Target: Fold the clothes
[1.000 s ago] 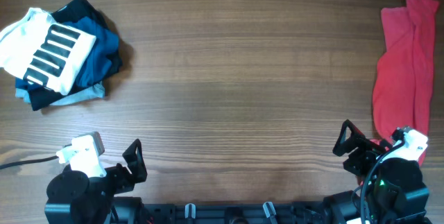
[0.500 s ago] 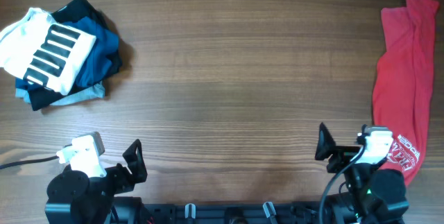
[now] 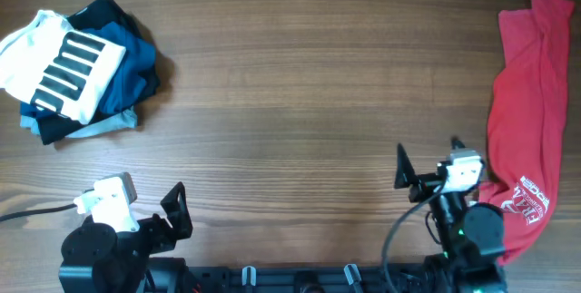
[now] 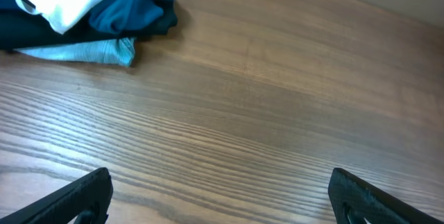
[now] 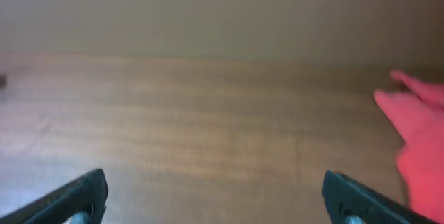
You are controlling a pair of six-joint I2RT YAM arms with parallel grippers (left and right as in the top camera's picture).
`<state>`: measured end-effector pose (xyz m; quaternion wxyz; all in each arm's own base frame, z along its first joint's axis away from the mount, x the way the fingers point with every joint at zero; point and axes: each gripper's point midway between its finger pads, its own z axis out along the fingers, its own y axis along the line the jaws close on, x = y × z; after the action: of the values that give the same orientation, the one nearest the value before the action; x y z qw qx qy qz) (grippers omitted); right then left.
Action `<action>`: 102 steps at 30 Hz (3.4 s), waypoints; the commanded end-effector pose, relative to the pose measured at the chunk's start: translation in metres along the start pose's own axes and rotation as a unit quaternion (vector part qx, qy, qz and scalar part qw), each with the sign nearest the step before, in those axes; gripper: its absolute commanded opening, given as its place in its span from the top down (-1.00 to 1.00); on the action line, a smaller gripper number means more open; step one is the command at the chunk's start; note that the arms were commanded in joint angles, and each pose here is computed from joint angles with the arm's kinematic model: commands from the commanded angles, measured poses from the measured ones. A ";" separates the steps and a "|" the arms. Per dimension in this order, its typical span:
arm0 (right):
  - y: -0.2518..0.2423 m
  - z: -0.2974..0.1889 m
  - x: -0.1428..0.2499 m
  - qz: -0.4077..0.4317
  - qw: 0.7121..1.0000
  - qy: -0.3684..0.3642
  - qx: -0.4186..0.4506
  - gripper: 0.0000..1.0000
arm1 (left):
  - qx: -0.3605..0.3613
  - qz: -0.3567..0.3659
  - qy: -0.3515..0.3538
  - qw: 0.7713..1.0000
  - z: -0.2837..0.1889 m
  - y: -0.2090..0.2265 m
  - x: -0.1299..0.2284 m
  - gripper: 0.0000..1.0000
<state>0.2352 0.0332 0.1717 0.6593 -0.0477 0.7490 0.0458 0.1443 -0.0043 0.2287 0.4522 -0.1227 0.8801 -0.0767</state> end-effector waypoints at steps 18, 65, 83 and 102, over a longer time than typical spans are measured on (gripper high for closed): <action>0.001 0.008 -0.006 -0.091 0.994 -0.068 -0.004 -0.99 | -0.007 -0.006 -0.001 1.000 0.001 0.002 0.000 -1.00; 0.001 0.009 -0.006 -0.056 0.996 -0.067 -0.006 -0.99 | -0.007 -0.006 -0.001 1.000 0.001 0.002 0.000 -1.00; 0.001 0.009 -0.006 -0.056 0.996 -0.067 -0.006 -0.99 | -0.002 -0.009 -0.043 0.999 -0.010 0.005 -0.001 -1.00; 0.001 0.009 -0.006 -0.056 0.996 -0.067 -0.006 -0.99 | 0.019 -0.033 -0.049 0.998 0.085 0.017 0.054 -1.00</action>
<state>0.2449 0.0344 0.1749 0.7054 -0.0943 0.7025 0.0068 0.1772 -0.0051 0.1518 0.5078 -0.1360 0.8452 -0.0966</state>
